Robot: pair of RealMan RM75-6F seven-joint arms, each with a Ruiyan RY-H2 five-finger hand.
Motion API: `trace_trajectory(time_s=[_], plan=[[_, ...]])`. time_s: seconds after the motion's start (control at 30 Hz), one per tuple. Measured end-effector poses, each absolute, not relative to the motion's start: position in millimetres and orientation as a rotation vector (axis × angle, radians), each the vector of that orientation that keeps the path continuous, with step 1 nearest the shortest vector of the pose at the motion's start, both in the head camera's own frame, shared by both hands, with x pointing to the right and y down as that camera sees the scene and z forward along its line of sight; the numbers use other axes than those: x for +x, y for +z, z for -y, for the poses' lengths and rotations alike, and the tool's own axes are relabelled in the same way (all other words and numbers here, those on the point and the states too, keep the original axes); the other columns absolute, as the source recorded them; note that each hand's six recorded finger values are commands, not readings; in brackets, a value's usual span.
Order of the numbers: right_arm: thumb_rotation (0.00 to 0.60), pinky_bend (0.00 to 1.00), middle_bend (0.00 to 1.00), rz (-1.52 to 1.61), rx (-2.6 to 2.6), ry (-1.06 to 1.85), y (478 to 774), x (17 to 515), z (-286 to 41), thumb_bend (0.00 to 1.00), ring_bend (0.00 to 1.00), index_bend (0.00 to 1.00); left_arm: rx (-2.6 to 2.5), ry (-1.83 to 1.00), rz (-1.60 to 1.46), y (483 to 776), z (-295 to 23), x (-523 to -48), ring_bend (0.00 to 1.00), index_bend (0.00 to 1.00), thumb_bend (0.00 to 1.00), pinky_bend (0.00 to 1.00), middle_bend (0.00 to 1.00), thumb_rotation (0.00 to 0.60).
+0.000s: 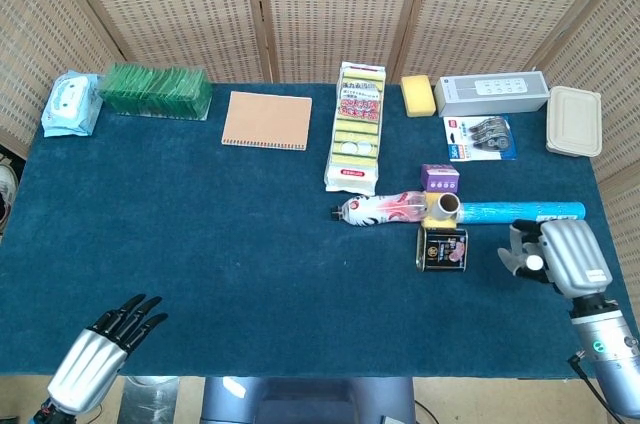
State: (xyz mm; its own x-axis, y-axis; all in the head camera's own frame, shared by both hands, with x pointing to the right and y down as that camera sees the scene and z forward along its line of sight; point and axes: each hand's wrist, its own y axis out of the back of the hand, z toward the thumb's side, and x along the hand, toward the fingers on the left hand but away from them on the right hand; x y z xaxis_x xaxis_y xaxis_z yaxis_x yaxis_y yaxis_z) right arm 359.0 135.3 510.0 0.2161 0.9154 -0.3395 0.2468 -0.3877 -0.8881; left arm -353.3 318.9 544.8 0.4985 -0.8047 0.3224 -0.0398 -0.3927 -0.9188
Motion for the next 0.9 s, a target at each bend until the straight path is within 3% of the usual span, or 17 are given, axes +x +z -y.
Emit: trace_trajectory(time_s=[0.27,0.5,0.73,0.9], plan=[[0.600,1.00,1.00,1.069,-1.755,1.303,519,374,-147,0.56,1.00,0.93,-1.762,-1.031,-0.736,547,-313,-359,0.16,0.22,0.28,0.40,0.18,0.600],[0.600,1.00,1.00,1.016,-1.772,1.128,498,342,-136,0.55,1.00,0.92,-1.784,-0.991,-0.723,541,-320,-354,0.16,0.22,0.28,0.40,0.18,0.600],[0.600,1.00,1.00,0.883,-1.804,1.314,525,362,-151,0.54,1.00,0.93,-1.753,-1.029,-0.752,543,-314,-361,0.16,0.22,0.28,0.41,0.18,0.600],[0.600,1.00,1.00,1.000,-1.772,1.194,514,352,-137,0.53,1.00,0.93,-1.776,-0.991,-0.739,538,-321,-356,0.16,0.22,0.28,0.41,0.18,0.600]])
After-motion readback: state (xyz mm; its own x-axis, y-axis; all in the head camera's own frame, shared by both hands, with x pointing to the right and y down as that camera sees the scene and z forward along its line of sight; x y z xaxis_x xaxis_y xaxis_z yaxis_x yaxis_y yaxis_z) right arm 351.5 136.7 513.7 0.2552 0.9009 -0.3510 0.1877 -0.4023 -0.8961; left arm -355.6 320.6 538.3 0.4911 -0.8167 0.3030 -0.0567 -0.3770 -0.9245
